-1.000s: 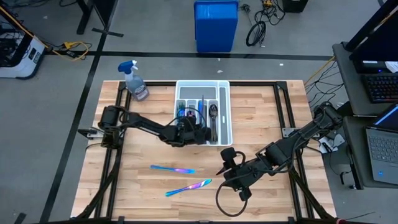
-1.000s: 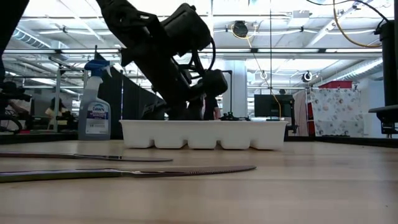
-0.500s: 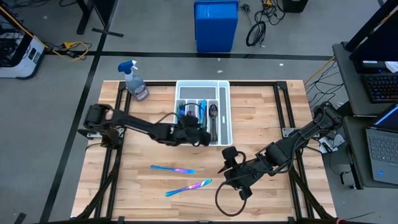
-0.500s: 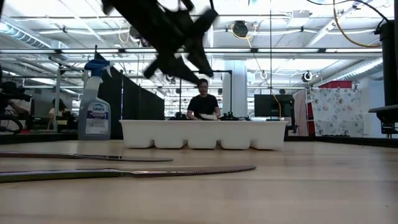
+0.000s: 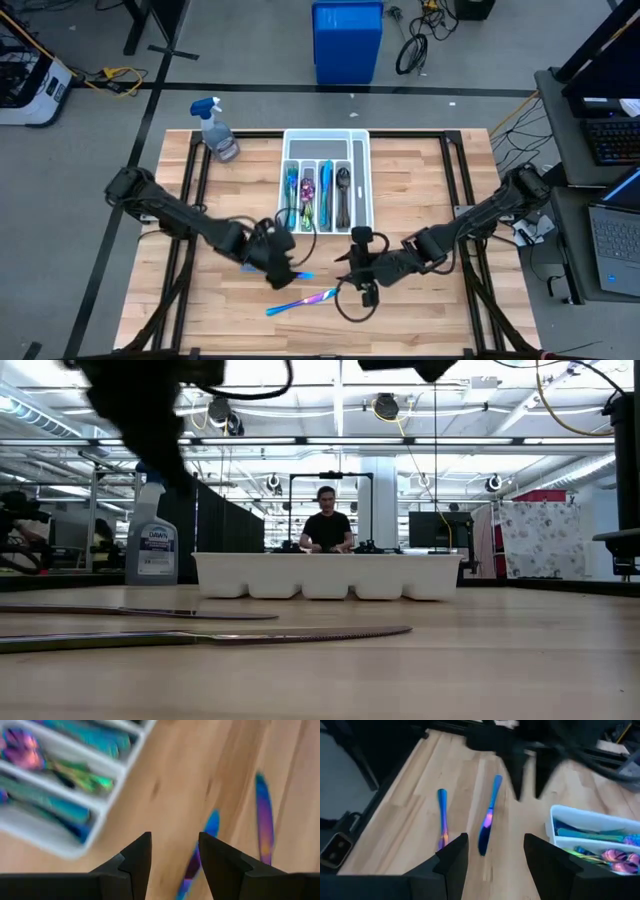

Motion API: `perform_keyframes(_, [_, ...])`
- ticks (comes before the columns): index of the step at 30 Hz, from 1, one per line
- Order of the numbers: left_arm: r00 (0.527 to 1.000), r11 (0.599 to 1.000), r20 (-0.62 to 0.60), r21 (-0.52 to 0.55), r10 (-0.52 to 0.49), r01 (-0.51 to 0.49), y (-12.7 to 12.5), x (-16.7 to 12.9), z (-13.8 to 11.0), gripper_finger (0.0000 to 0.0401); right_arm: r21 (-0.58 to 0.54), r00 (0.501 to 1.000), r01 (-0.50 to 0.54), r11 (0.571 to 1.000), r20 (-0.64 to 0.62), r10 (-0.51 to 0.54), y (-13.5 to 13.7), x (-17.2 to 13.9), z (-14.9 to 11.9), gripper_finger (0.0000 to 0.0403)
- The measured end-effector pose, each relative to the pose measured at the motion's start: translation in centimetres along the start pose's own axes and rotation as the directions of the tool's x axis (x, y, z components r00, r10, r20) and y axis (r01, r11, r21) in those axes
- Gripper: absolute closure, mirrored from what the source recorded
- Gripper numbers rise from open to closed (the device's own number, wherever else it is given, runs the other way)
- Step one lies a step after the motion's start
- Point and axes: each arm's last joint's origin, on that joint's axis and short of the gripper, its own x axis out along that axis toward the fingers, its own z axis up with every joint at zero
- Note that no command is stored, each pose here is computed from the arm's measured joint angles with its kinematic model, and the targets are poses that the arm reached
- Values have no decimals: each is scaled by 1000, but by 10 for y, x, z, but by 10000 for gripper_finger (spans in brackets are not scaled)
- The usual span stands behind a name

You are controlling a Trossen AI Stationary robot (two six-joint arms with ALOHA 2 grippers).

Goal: Sort silverware

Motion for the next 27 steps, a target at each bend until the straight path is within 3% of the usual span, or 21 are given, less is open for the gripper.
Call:
perform_keyframes(5, [996,995,-79,94,39,-32,-14,-1,-24,253,32,1000,6,999,-25,-5,-3,9,-23,227])
perform_keyframes(10, [979,981,-172,181,107,-76,-16,2,-45,253,62,997,-66,996,-29,68,-1,14,-44,227])
perform_keyframes(17, [944,974,-276,184,182,-134,-2,15,-75,253,79,997,-74,994,-31,77,-1,18,-62,227])
perform_keyframes(27, [916,951,-277,193,289,-242,20,31,-91,253,68,995,-103,992,-2,104,2,17,-59,227])
